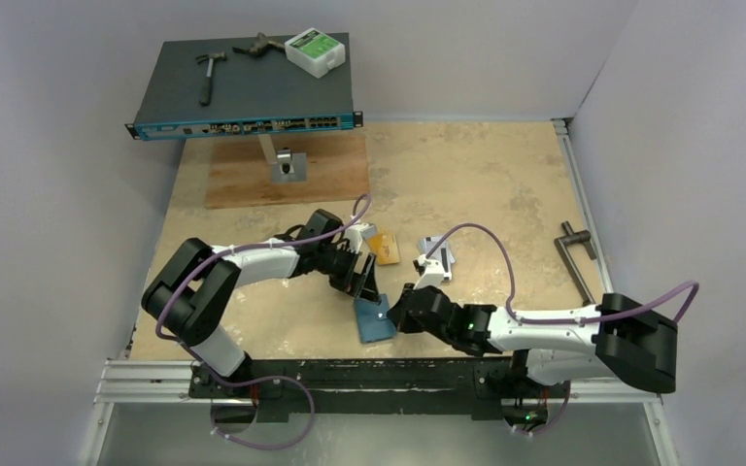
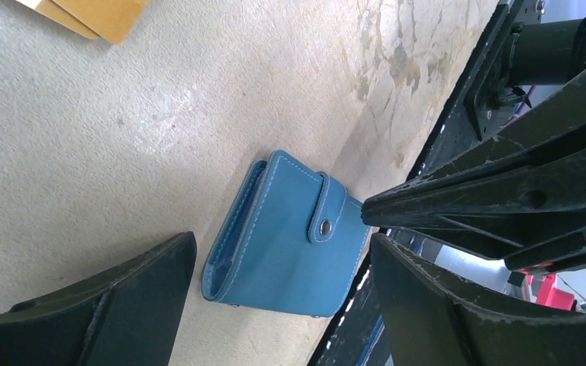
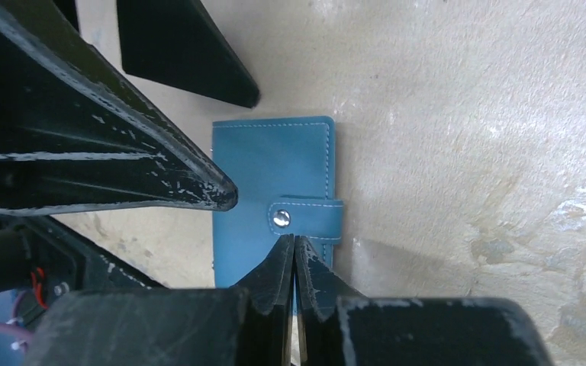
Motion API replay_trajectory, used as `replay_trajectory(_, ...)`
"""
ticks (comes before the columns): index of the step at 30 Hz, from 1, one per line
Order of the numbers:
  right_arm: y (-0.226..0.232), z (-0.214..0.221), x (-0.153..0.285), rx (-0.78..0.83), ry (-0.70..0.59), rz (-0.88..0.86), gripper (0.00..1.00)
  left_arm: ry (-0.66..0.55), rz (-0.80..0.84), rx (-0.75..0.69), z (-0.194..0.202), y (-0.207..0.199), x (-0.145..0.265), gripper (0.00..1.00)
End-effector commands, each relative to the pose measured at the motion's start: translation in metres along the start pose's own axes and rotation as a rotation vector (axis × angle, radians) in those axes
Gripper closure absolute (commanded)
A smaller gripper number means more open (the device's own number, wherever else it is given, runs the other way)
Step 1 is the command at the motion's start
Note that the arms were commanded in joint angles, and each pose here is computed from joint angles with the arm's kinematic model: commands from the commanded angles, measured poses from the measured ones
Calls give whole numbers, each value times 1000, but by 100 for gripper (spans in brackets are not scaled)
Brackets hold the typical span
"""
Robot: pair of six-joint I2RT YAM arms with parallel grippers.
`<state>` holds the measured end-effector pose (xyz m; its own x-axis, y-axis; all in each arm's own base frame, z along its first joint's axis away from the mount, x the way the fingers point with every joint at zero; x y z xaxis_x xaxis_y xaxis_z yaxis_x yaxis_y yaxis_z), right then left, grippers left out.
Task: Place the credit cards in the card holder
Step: Pick up the card holder from the center of the board.
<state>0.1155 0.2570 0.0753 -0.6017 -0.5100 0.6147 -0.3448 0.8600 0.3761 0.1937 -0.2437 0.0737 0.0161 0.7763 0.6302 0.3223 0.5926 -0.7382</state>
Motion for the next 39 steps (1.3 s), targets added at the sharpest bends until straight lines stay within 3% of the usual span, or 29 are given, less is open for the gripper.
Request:
replay_trajectory(1,10,-14,6,-17,-61,-100,100,3,8,-8,4,6,0,16)
replay_trajectory(5,4,-16,8,-15,-62,-95,100,-11,10,-24,2,6,5,17)
replay_trajectory(9,-5,-10,5,12,-13,-16,60,-35,-37,-33,0,11,6,23)
replay_trajectory(10,-8,-6,4,12,4,-3,55,-36,-45,-40,-1,11,7,26)
replay_trajectory(16,-11,10,2,-8,51,-37,49,-40,-67,-81,-2,13,9,49)
replay_trajectory(23,6,16,-6,18,76,-173,51,-44,-47,-118,-3,9,8,69)
replay_trajectory(28,3,18,-13,-4,105,-241,53,-34,15,-149,-3,-1,10,99)
replay_trajectory(35,-10,12,-11,-59,68,-281,64,-73,92,-227,-8,-25,26,100)
replay_trajectory(37,-8,8,-10,-59,56,-298,76,-73,101,-236,-9,-28,28,100)
replay_trajectory(39,-5,4,-8,-50,39,-319,94,-65,100,-241,-9,-28,29,84)
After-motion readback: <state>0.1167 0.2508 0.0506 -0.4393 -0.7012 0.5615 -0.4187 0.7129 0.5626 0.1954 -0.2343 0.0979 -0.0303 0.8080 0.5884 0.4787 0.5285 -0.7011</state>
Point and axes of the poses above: each gripper's point midway between its finger pads, its own x axis back along the fingers, its own y axis along the line the jaws close on, z = x × y, the point moved 5 cm from there along x, back along the fingers, and after that the axes turned 12 degrees about x, right-handed, at the moved point
